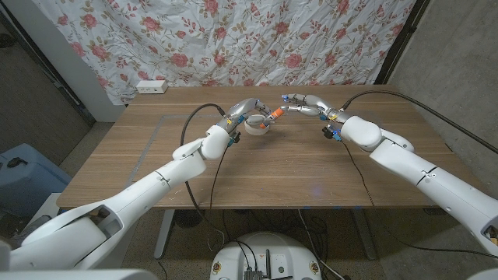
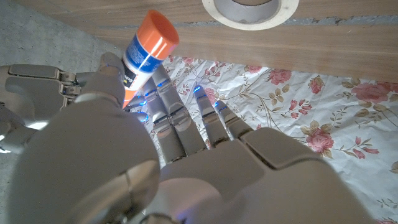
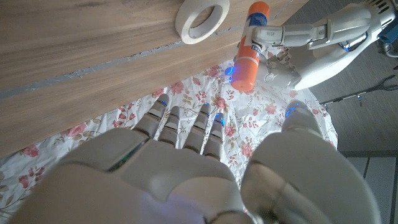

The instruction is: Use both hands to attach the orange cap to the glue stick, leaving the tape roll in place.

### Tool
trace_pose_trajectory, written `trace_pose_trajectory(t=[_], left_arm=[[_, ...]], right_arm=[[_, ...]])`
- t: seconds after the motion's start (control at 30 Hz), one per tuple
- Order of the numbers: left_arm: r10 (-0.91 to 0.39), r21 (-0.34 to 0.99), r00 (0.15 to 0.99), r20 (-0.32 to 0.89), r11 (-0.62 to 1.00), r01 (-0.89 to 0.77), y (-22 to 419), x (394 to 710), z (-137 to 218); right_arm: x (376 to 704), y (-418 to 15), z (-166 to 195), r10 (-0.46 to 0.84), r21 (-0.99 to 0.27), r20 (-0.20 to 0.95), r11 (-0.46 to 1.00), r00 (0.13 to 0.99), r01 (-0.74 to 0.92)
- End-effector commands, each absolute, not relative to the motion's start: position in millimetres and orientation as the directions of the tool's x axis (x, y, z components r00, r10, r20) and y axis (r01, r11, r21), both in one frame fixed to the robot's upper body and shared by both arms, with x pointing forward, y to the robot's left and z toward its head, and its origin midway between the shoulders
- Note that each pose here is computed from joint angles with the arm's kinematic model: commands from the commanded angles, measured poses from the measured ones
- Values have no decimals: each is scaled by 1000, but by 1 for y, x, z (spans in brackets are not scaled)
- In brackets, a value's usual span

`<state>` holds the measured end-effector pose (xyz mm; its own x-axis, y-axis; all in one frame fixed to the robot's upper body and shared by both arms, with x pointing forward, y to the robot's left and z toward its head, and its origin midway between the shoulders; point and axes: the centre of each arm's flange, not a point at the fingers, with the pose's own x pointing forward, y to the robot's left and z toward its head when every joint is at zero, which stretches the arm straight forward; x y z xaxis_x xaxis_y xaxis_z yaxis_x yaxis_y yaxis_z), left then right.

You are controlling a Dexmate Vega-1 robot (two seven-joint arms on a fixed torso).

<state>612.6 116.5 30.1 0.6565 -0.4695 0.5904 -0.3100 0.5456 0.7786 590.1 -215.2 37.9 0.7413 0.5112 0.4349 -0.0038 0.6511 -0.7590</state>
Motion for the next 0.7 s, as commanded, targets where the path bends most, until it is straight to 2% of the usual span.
trace_pose_trajectory(t=[0.03, 0.7], left_arm=[[-439, 748, 651, 619, 582, -319, 117, 612, 27], [-383, 701, 646, 660, 623, -347, 118, 606, 17]], right_arm=[[582, -216, 29, 463, -702, 517, 711, 720, 47], [568, -216, 14, 413, -680, 593, 717, 691, 155]])
